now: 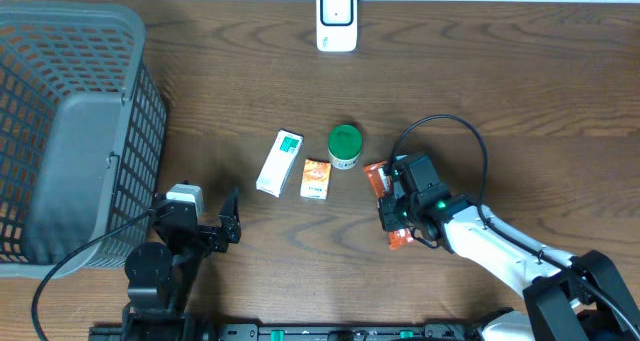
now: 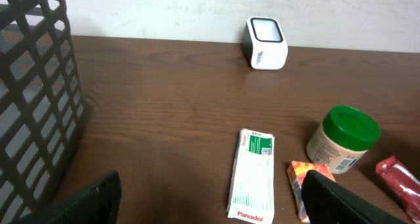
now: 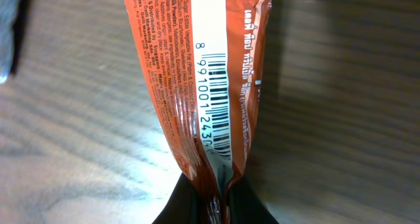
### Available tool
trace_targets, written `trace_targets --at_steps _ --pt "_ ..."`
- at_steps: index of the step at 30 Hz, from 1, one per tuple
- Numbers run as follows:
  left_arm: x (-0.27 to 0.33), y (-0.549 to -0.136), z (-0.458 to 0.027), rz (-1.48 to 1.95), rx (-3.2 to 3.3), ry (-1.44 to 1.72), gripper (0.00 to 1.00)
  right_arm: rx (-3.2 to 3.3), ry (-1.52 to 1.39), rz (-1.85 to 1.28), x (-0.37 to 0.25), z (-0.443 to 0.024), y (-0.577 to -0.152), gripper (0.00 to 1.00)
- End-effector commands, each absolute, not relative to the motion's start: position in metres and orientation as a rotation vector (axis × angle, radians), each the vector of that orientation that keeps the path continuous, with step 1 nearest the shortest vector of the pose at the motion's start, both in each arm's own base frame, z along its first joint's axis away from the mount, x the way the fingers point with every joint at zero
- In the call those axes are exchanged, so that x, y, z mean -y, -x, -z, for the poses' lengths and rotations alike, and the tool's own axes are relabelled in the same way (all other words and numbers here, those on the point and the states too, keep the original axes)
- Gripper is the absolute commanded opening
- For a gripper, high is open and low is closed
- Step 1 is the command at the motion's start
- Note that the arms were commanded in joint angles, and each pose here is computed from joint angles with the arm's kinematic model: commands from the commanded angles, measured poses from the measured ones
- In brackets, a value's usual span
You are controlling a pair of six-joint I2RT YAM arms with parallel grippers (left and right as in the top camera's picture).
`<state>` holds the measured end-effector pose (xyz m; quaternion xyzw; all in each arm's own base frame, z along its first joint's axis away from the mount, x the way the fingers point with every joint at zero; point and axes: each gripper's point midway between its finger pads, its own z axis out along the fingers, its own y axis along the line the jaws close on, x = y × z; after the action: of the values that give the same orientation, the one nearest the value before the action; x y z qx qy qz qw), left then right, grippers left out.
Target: Scan the item barcode
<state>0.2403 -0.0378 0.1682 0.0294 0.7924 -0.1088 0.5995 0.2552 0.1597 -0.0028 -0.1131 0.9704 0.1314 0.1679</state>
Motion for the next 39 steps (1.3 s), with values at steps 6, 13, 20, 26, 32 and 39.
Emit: trace_targets --at_steps 6,13,20,26,32,39 --pt "0.039 -0.24 -0.167 0.263 -1.837 -0.073 0.87 -2.802 0.535 -0.395 -0.169 0.021 -0.23 0.88" --pt "0.039 -0.24 -0.167 0.263 -1.837 -0.073 0.87 -2.862 0.457 -0.475 -0.174 0.013 -0.222 0.99" --pt "0.039 -0.24 -0.167 0.263 -1.837 -0.073 0.87 -3.006 0.327 -0.521 -0.164 0.025 -0.192 0.99" --pt "0.039 -0.24 -0.167 0.263 -1.837 -0.073 0.87 -3.088 0.047 -0.379 -0.139 0.044 -0.175 0.97" --pt "0.039 -0.24 -0.167 0.263 -1.837 -0.073 0.87 -3.117 -0.145 -0.351 -0.123 0.059 -0.16 0.91" --pt "0.039 -0.24 -0.167 0.263 -1.837 -0.073 0.87 -3.119 -0.16 -0.425 -0.123 0.066 -0.149 0.73"
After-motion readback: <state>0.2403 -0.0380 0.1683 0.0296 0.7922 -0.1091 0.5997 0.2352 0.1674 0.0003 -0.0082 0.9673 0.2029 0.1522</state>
